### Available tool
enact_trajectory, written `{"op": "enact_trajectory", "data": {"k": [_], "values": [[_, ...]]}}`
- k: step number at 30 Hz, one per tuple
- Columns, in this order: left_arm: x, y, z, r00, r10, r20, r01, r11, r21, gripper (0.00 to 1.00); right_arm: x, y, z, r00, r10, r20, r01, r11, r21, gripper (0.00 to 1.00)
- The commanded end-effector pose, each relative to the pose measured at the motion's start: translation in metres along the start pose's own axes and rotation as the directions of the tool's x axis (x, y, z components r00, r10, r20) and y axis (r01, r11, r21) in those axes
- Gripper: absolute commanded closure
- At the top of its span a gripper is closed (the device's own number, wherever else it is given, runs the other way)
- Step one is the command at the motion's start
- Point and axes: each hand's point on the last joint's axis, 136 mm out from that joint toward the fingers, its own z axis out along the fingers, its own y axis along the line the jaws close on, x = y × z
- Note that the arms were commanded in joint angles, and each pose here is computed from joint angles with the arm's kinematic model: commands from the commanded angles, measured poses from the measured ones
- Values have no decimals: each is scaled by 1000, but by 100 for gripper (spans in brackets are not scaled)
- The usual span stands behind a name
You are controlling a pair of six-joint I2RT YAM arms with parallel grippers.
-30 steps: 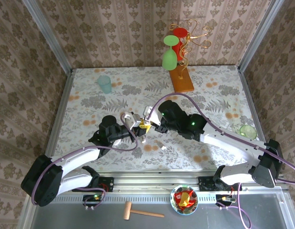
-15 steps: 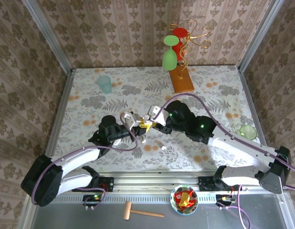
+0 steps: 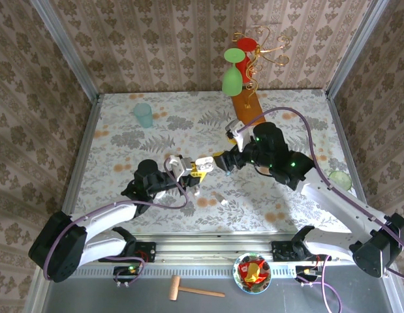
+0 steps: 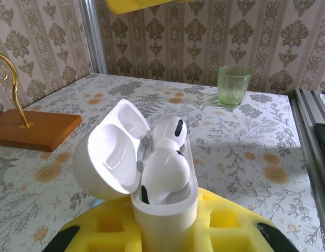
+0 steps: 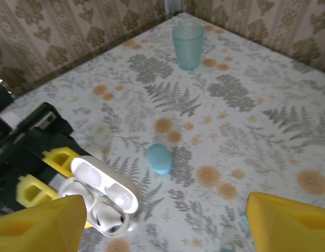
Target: Insert wireless bluetooth earbuds into charging case
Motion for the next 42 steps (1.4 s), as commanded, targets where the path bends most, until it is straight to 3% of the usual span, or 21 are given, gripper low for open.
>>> {"op": "enact_trajectory", "data": {"k": [1,10,20,26,34,39,42], "values": [[-9,-10,-3,994,91,56,-94,994,56,100,-8,10,6,993,117,-22,-118,990,-79,19],[-11,-24,-7,984,160,81,-169,979,118,100,18,-2,32,959,183,-216,-193,981,-28,22],[-15,-16,-7,987,139,81,-144,987,67,100,44,12,17,944,57,-325,-99,988,-115,22],[-15,-5,-4,994,84,64,-85,996,23,100,40,22,1,959,-5,-283,-44,985,-166,23],[-15,-10,-1,995,77,63,-81,995,63,100,29,34,-10,981,-161,-104,132,963,-236,19],[-14,-20,-3,989,129,68,-137,984,113,100,1,10,0,986,39,-162,-60,990,-130,25],[-14,-21,-3,986,150,70,-158,981,113,100,8,9,14,969,52,-242,-89,985,-145,25]]}}
